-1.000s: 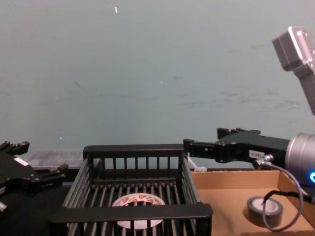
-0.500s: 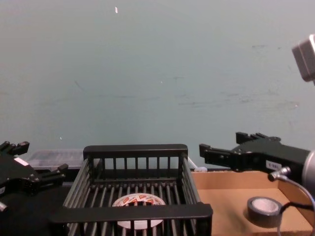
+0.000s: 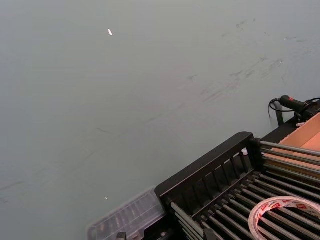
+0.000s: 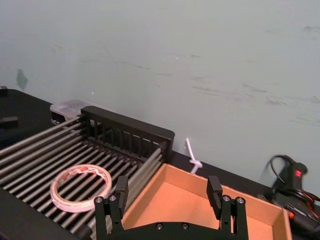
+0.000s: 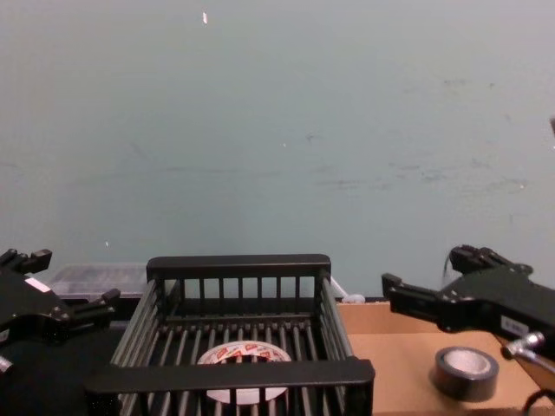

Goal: Pick up the white tape and place it into the black box , Pick up the silver tape and place it into the brown box.

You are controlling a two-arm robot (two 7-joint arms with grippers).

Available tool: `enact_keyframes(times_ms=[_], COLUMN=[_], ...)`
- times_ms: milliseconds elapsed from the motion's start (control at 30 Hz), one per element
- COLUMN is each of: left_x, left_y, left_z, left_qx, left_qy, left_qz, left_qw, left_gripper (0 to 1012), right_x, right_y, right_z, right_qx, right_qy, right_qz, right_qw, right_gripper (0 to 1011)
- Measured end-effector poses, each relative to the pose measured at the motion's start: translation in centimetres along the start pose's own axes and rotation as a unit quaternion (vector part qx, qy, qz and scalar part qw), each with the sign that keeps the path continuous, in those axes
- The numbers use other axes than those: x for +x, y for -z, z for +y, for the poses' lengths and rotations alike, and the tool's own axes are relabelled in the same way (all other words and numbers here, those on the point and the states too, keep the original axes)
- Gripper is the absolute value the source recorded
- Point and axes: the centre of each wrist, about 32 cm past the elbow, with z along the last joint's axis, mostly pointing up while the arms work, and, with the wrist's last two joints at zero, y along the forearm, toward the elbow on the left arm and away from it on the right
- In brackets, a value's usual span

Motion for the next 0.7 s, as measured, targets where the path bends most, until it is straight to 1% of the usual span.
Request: enact_keyframes(times_ms=[267,333,533,700], left_x=[0.00,0.00,0.00,0.00], left_y=[0.0,0.0,0.0,0.0], left_z=[0.0,0.0,0.0,0.0], left_qx=[0.000,0.000,0.000,0.000], left_qy=[0.000,0.000,0.000,0.000], left_qz=[0.000,0.000,0.000,0.000], left_qw=[1.0000,1.0000,1.0000,1.0000], left_gripper=[1001,1001,1001,1001], right_x=[-0.55,-0.77,-0.95,-1.05], right_y=[1.2,1.7,2.2,2.7], right_z=[-0.8,-1.0,-1.2,-1.2], right_qx=[0.004,0.005,0.001,-0.006], right_qy=[0.027,0.039,0.051,0.049], right_qz=[-0.001,0.002,0.008,0.008], right_qw=[0.9996,0.9992,0.9987,0.9987], right_gripper=[1002,1002,1002,1002])
